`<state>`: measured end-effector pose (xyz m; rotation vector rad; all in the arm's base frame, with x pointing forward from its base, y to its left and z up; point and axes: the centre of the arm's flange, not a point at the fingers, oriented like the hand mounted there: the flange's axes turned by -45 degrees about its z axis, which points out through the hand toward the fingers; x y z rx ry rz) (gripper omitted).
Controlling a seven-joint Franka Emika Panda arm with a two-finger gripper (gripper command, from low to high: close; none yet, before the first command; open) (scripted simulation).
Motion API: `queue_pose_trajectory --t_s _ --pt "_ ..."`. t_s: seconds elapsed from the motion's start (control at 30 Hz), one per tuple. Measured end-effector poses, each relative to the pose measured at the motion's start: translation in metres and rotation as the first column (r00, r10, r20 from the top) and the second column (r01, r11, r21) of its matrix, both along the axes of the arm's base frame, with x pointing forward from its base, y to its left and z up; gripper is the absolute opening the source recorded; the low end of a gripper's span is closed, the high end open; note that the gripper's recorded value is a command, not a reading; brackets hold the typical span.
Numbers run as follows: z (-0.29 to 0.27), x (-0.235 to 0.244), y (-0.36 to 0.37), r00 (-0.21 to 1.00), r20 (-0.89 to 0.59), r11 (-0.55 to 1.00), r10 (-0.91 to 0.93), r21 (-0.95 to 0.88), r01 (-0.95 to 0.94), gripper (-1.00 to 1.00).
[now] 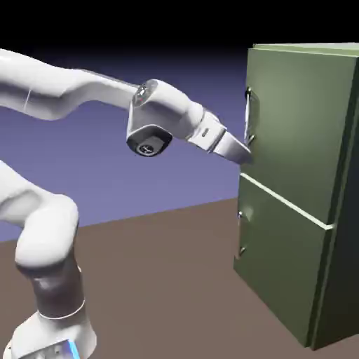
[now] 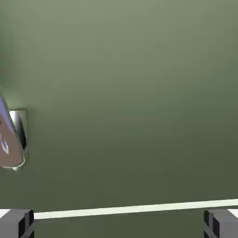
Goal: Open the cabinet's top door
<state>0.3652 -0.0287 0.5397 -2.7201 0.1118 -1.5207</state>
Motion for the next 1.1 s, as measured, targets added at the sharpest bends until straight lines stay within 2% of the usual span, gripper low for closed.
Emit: queue_pose_trajectory --t_s 0.53,1.1 --pt "0.023 -0.017 0.018 0.976 0.217 1.0 -0.009 0.013 0.007 0.0" --pt "0.009 -0.006 0.065 0.891 0.453 0.999 0.002 -0.045 0.021 0.0"
